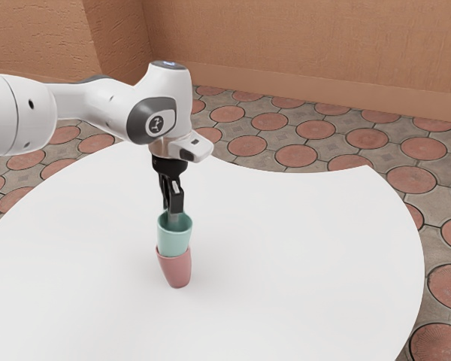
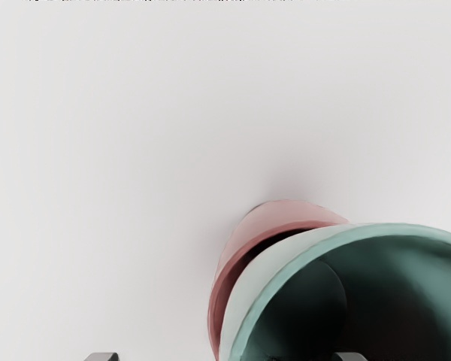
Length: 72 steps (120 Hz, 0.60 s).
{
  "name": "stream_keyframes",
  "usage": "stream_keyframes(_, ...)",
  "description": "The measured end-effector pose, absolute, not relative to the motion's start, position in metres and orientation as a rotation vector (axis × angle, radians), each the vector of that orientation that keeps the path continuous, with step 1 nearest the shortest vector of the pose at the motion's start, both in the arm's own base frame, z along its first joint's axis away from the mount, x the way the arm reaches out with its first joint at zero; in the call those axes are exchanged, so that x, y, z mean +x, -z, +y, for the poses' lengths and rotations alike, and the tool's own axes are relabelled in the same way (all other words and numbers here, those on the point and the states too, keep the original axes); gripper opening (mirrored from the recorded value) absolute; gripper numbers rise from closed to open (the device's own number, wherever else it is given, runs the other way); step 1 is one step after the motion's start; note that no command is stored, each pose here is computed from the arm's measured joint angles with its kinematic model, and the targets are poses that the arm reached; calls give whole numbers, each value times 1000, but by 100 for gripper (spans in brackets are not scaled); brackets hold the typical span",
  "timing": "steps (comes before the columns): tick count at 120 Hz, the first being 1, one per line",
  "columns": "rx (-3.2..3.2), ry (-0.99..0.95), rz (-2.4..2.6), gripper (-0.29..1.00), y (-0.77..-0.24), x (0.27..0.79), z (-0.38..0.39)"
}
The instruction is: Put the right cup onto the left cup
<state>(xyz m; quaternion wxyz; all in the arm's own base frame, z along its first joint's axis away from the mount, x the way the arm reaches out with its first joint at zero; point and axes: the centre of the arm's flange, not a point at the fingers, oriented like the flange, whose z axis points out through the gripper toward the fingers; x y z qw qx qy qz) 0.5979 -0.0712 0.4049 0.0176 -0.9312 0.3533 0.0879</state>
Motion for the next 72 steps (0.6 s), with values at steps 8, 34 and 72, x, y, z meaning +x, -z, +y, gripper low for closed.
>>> stream_keyframes(8,-2894,-266,1094,47,-408,597,-72)
stream_keyframes(34,-2887,-202,1098,62,-434,602,-70)
stream_keyframes(72,-2846,-44,1102,68,-531,598,-18)
